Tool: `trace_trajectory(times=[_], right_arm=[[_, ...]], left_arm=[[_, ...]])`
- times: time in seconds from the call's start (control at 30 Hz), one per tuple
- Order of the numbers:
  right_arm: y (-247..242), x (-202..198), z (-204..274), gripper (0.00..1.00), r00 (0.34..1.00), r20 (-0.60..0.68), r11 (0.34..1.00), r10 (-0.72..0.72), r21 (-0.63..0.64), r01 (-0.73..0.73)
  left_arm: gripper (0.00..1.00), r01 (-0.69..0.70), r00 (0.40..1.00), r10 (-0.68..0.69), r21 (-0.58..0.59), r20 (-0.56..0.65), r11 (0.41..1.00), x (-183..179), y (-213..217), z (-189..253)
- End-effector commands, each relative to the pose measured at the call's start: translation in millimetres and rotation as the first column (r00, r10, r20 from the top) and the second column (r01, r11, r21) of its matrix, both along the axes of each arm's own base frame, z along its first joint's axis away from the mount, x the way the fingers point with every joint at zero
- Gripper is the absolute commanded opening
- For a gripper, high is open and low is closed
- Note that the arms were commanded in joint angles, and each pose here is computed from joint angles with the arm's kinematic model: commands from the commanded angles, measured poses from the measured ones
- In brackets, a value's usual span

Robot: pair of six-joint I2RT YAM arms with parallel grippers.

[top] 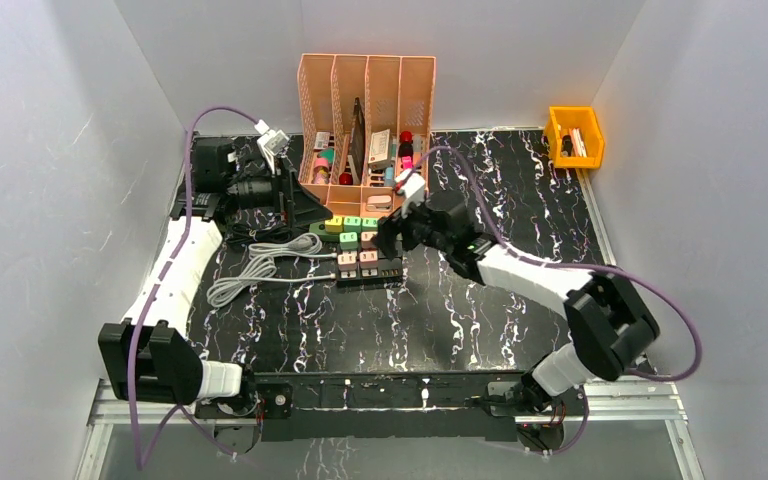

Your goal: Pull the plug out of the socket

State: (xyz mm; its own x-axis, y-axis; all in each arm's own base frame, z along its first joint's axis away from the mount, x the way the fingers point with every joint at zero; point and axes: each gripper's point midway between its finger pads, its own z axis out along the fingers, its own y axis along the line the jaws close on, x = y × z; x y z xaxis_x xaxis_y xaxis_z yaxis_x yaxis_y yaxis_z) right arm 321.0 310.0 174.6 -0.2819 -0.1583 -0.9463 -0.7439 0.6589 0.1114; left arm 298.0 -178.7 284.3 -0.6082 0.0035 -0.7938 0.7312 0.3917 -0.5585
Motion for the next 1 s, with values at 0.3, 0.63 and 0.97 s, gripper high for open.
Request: trace_trajectory(times=[0.3, 0.63, 0.97], right_arm=[[64.4, -12.3, -32.2, 0.83, 0.974, -0.035, 0.954, 0.225, -0.197, -0.227], [61.9, -26.3, -46.8, 0.68, 0.955, -0.111, 0.928, 0.274, -0.228, -0.293], [60.3, -42.8, -63.8, 0.56, 0.918, -0.138, 0.883, 0.372, -0.254, -0.396]], left_arm=[[0.98, -0.589, 0.742, 0.663, 0.375, -0.101, 0.716, 78.4, 51.4, -117.5], [0.98, -0.567, 0.696, 0.688, 0.432, -0.203, 0.701, 34.6, 9.5, -177.3], [0.98, -0.523, 0.672, 0.688, 0.482, -0.275, 0.703, 15.6, 8.6, -208.6]])
